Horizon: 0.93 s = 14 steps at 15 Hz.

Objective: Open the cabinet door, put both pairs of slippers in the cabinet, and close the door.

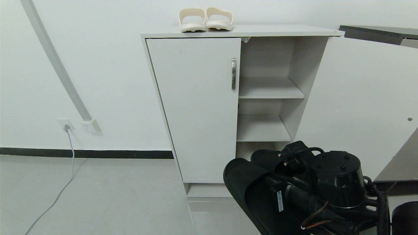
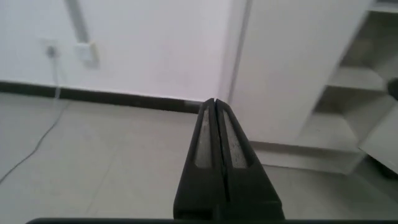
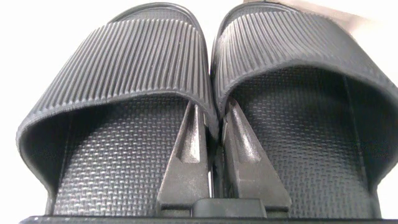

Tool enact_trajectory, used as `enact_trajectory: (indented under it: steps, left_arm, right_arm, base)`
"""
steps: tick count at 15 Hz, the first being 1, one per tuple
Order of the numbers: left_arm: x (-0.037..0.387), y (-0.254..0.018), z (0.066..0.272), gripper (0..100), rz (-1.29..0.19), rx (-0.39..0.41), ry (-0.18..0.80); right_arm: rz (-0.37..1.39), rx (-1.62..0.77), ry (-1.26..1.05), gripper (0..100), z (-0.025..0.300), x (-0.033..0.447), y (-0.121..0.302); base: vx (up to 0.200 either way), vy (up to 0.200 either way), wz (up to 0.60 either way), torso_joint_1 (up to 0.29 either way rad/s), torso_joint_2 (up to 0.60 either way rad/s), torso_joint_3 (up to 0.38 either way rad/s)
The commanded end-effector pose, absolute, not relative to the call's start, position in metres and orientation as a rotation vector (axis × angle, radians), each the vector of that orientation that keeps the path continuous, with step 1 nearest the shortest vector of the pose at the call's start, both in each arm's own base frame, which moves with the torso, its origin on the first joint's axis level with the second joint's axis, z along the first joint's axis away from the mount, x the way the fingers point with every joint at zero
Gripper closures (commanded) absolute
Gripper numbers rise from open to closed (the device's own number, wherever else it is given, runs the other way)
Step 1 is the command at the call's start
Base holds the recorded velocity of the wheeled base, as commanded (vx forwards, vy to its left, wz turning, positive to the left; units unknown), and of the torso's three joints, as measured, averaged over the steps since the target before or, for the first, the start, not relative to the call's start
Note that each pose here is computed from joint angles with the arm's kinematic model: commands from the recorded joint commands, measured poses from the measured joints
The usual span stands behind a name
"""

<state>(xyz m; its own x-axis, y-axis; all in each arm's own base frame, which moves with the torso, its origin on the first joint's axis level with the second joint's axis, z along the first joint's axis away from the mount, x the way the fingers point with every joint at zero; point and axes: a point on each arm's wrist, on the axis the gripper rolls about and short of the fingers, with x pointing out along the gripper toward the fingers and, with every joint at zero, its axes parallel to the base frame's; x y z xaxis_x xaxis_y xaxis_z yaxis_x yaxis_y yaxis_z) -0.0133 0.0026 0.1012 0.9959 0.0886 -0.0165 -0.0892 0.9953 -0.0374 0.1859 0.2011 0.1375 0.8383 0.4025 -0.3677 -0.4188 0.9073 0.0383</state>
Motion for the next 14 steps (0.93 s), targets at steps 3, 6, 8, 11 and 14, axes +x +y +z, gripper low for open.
enact_trajectory:
  steps: [3, 6, 8, 11, 14]
  left_arm:
    - [-0.0232, -0.0003, 0.0817, 100, -0.016, -0.027, -0.055]
    - [-0.0236, -0.0028, 0.0811, 100, -0.129, 0.001, -0.044]
    - [-0.0235, -0.0021, 0.0813, 100, -0.098, -0.001, -0.046]
    - [-0.0231, 0.0028, 0.0756, 100, 0.121, 0.003, 0.002]
    - [-0.0228, 0.0008, 0.0753, 100, 0.032, 0.005, 0.002]
  right_arm:
    - [0.447, -0.044, 0.382, 100, 0.1370, 0.1848, 0.2025]
    - [0.462, -0.052, 0.383, 100, 0.1354, 0.1813, 0.2066]
    - [0.465, -0.056, 0.384, 100, 0.1341, 0.1797, 0.2066]
    - [0.464, -0.057, 0.375, 100, 0.1314, 0.1787, 0.2053]
    - [0.442, -0.053, 0.353, 100, 0.1355, 0.1814, 0.2103]
  base:
    - [0.000, 0.000, 0.00, 0.000, 0.00, 0.000]
    - [0.000, 0.000, 0.00, 0.000, 0.00, 0.000]
    - [0.000, 0.000, 0.00, 0.000, 0.00, 0.000]
    - [0.000, 0.000, 0.00, 0.000, 0.00, 0.000]
    - [0.000, 0.000, 0.00, 0.000, 0.00, 0.000]
